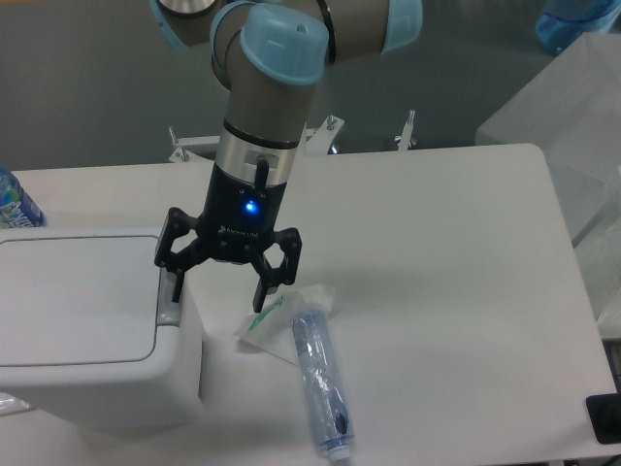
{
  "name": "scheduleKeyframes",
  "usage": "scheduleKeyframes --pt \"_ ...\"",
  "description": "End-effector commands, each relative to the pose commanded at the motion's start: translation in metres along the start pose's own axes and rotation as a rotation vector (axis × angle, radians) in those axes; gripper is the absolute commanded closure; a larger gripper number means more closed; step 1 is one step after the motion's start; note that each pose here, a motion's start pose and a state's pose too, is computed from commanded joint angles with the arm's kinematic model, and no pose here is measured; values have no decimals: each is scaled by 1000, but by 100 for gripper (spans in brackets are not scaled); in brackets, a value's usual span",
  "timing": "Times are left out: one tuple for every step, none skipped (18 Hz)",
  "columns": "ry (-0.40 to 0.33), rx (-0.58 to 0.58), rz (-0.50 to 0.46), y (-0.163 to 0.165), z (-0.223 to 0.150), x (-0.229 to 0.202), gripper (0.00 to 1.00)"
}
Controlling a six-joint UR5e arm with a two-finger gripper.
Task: Open the trash can
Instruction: 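Lower the gripper fingers onto the grey lid tab and press down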
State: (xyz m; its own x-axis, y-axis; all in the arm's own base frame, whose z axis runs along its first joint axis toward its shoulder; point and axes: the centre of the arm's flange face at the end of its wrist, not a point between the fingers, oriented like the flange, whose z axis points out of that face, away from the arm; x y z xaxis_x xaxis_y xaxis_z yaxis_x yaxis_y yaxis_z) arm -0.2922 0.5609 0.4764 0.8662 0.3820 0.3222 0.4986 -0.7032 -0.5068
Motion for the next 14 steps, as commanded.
scheduleKeyframes --pt "0 0 0 0 0 0 0" --pt "-1 -2 -1 0 1 -1 0" --pt "-1 -2 -1 0 1 -1 0" --pt "-1 -3 -3 1 2 -1 0" --pt "-1 -4 -4 1 2 -1 0" --pt "-1 -6 -4 1 3 -2 0" --pt "-1 -7 -3 1 4 -2 0" --pt "0 -8 -6 1 5 -3 0" --pt "-1 -7 -3 0 5 -2 0" --pt "0 -8 -4 1 5 -3 0" --pt "-2 -9 -6 1 5 -3 0" --pt "0 -11 -5 2 7 -3 0" --pt "0 -12 -6 3 7 -3 0" --pt "-1 -13 -6 3 7 -4 0"
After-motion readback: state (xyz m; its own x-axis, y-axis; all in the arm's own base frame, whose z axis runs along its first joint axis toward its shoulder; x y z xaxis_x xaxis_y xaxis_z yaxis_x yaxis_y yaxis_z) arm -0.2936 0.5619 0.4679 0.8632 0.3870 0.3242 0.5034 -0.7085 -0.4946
